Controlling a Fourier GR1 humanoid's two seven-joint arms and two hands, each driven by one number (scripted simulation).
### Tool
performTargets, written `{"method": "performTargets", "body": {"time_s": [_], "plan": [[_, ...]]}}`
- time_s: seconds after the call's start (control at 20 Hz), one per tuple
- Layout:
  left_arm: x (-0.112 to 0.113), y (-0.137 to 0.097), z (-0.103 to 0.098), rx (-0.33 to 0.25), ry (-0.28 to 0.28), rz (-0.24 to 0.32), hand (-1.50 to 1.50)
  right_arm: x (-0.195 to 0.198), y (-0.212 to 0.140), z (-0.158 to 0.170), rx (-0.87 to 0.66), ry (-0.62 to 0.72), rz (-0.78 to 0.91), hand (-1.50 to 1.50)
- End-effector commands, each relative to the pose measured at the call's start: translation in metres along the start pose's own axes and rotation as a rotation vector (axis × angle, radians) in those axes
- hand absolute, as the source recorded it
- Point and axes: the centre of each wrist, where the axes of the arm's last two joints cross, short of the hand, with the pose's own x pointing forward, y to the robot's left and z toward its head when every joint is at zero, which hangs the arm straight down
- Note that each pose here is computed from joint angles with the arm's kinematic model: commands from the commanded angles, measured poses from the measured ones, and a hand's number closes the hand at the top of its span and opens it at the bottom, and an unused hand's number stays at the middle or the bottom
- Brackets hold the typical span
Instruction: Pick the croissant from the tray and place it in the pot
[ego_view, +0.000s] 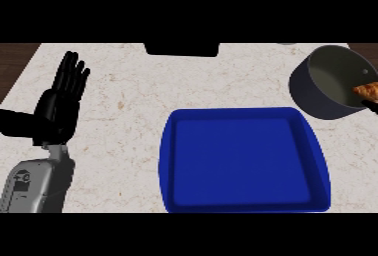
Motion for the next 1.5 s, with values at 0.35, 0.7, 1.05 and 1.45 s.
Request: {"method": "performTargets", "body": {"time_s": [0.35,0.7,1.05,1.45], "plan": [[-0.011,0.007,0.004,0.002,0.011,-0.007,0.0,0.01,0.025,-0.006,0.038,-0.181,-0.242,-1.5],[-0.002,-0.006,0.001,-0.017,-0.01,0.004,0.0,0.011,-0.02,-0.019,-0.06,-0.059,-0.564,-1.5],[0.021,0.014,0.001,-0.012,-0.006,0.01,0.0,-0.033,-0.043,0.013,-0.172,-0.034,-0.71,-1.5],[0.004,0.002,-0.003,-0.01,-0.008,0.01,0.0,-0.07,-0.063,0.049,-0.26,-0.03,-0.827,-1.5]]}}
